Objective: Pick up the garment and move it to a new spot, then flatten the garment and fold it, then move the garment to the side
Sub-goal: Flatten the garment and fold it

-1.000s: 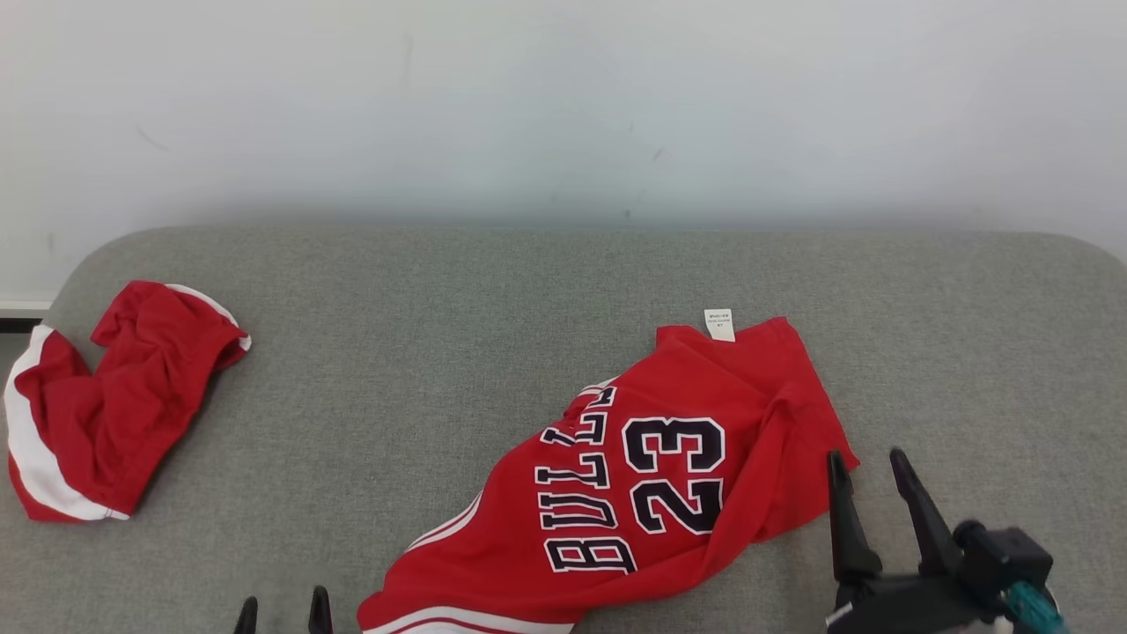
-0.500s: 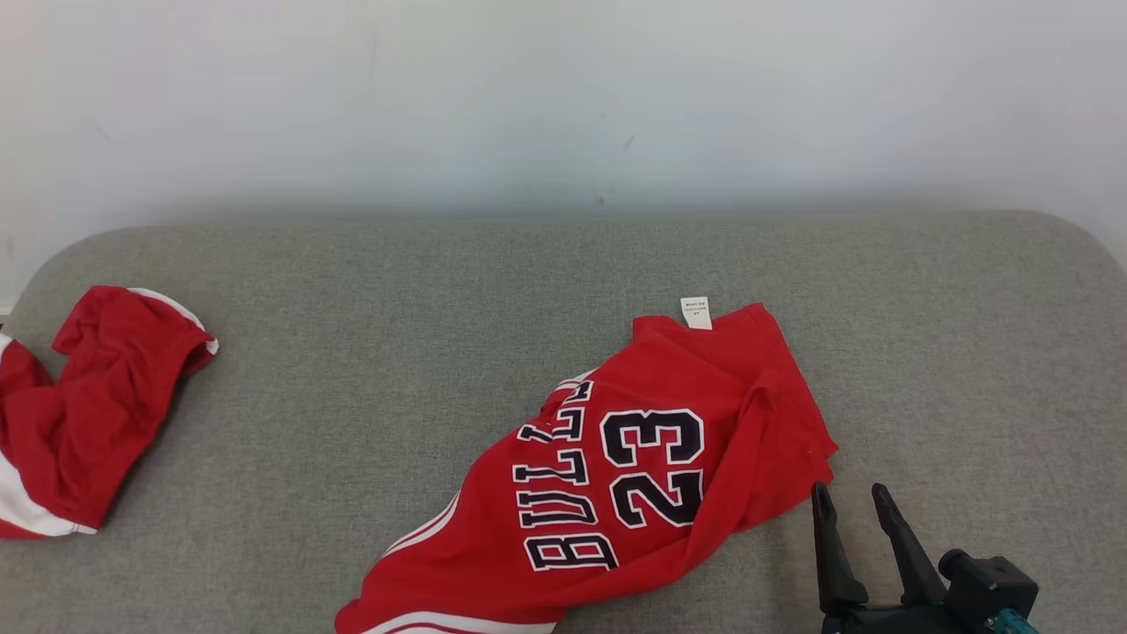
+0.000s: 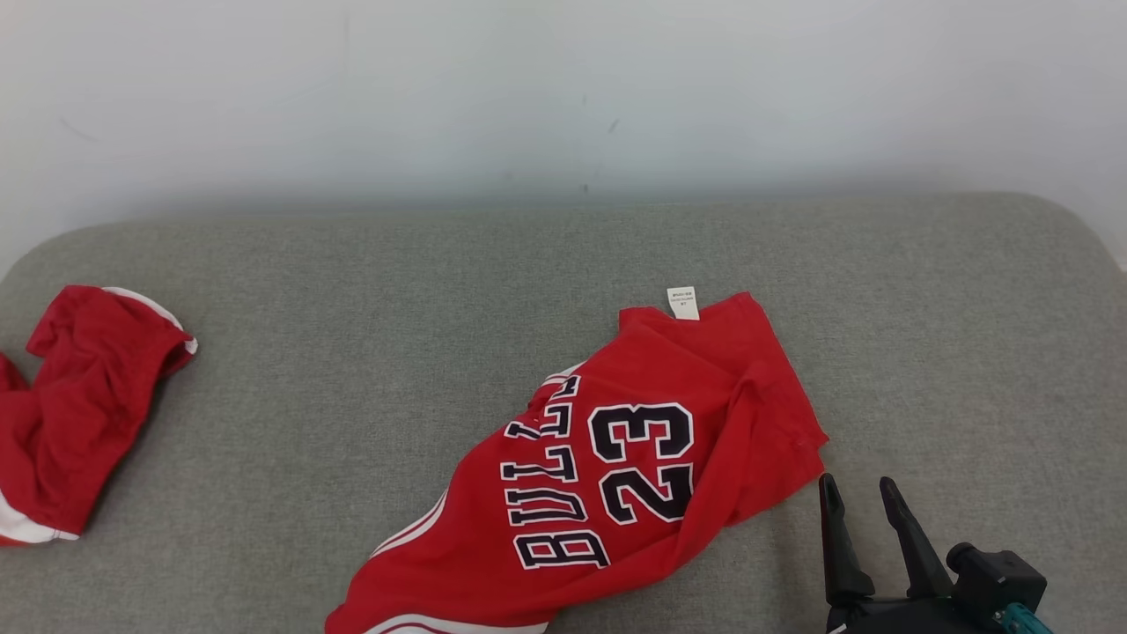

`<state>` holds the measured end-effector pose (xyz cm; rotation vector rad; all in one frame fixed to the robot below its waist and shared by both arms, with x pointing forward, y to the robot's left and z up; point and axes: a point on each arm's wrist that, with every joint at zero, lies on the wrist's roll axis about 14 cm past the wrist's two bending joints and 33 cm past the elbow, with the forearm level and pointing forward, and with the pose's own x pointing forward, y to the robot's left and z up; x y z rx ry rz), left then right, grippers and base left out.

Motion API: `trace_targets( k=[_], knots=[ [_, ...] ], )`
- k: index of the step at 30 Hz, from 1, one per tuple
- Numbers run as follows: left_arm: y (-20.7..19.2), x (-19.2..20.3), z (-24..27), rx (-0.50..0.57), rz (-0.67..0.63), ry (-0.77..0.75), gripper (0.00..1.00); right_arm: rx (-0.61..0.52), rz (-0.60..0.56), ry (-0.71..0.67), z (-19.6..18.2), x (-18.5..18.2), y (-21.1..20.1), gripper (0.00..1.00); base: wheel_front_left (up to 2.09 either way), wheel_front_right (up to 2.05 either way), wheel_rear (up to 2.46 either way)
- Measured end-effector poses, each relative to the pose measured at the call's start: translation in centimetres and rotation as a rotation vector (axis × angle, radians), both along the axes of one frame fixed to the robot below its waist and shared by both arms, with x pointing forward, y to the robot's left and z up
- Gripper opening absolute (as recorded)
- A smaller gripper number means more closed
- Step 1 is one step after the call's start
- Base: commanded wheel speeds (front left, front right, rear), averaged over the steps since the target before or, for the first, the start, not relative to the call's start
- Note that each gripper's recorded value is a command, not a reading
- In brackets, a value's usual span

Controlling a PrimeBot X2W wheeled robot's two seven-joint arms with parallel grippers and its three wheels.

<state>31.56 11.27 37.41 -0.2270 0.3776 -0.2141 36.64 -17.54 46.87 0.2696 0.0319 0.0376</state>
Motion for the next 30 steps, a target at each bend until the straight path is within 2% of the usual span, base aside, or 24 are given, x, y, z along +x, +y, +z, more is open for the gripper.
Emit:
trace_targets(
  k=[8, 14, 20, 21, 22, 23, 30],
  knots=[
    [-0.1, -1.5, 1.4, -0.018, -0.009, -0.045, 0.0, 0.021, 0.03, 0.0, 0.0, 0.2, 1.1, 1.0, 0.0, 0.0, 0.0],
    [0.4, -4.8, 0.8, -0.031, 0.002, -0.012, 0.0, 0.031, 0.064, -0.009, 0.3, 0.6, 2.3, 1.0, 0.0, 0.0, 0.0],
    [1.6, -6.2, 0.0, -0.052, 0.05, 0.04, 0.0, 0.037, 0.081, -0.014, 0.5, 0.9, 2.9, 1.0, 0.0, 0.0, 0.0],
    [1.9, -6.4, -0.1, -0.055, 0.061, 0.047, 0.29, 0.038, 0.084, -0.012, 0.4, 0.9, 3.0, 1.0, 0.0, 0.0, 0.0],
    [2.1, -6.6, -0.2, -0.057, 0.068, 0.051, 0.81, 0.038, 0.086, -0.011, 0.4, 0.9, 3.1, 1.0, 0.0, 0.0, 0.0],
    [2.2, -6.7, -0.3, -0.057, 0.071, 0.051, 1.0, 0.038, 0.088, -0.011, 0.4, 0.9, 3.1, 1.0, 0.0, 0.0, 0.0],
    [3.4, -5.1, 2.1, -0.072, 0.115, -0.047, 1.0, 0.037, 0.082, -0.018, 0.6, 0.7, 2.9, 1.0, 0.0, 0.0, 0.0]
  ],
)
